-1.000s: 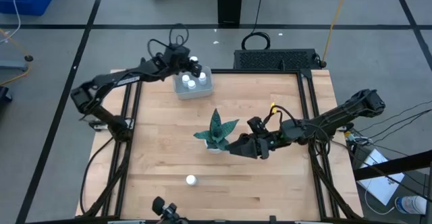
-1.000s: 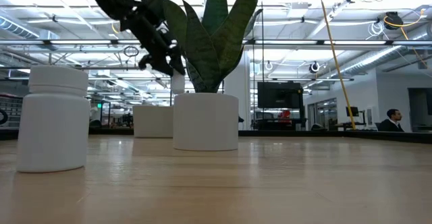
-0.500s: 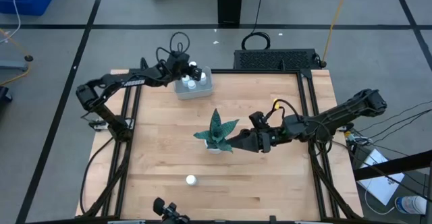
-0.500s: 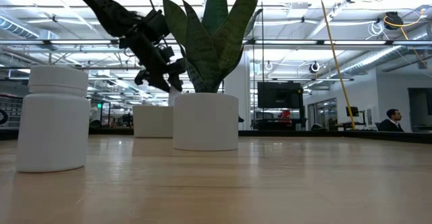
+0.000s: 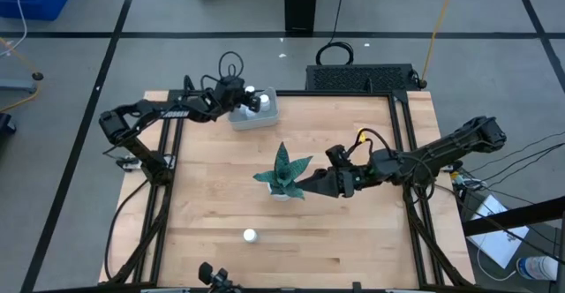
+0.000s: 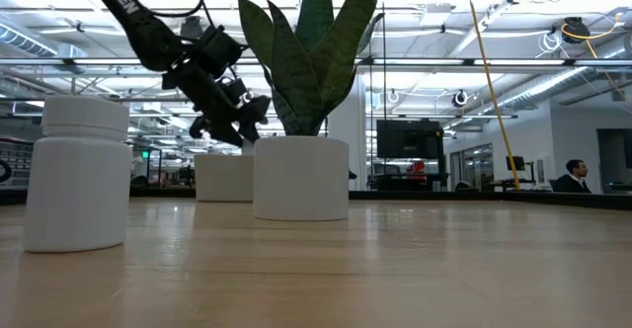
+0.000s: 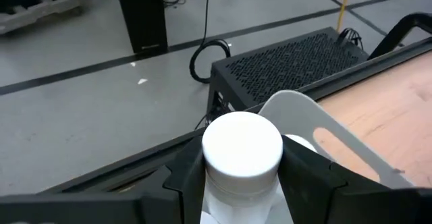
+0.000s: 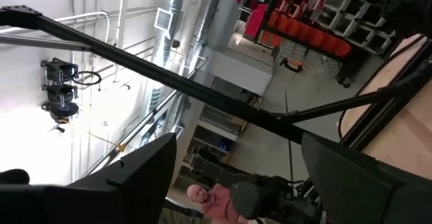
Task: Pick and place pill bottles into a basket
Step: Put the white medicine bottle into the gray bin
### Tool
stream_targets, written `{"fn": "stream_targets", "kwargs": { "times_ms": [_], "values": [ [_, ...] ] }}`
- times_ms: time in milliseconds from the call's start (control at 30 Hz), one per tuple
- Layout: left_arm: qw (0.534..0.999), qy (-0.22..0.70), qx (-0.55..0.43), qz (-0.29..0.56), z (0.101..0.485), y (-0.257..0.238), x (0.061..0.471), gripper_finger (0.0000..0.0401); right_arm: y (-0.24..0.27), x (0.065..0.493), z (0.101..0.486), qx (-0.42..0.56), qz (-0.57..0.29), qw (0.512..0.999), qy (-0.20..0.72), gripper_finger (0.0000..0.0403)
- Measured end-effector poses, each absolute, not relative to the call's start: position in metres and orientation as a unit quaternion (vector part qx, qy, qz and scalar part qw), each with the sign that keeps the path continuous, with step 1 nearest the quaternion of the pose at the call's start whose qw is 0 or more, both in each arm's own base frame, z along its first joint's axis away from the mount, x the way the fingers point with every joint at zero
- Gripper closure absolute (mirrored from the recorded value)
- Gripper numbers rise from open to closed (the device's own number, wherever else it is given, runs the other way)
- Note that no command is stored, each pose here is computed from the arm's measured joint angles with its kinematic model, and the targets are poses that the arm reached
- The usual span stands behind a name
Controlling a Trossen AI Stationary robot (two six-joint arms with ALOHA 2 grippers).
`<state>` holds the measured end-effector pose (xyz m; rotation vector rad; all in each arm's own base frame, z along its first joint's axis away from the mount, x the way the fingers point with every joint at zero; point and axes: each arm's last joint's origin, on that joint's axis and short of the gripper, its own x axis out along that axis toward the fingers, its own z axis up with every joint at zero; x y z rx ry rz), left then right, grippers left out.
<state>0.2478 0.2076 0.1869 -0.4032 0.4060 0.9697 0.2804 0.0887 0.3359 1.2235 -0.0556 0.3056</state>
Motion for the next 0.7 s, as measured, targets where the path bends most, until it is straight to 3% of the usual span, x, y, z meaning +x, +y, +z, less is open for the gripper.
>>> {"fn": "stream_targets", "kwargs": {
  "times_ms": [700],
  "values": [
    [0.855, 0.195, -0.171, 0.449, 0.155, 0.207, 0.243, 0.0231, 0.080, 0.283, 0.336, 0.573, 0.130, 0.809, -0.033, 0.0094]
  ]
}}
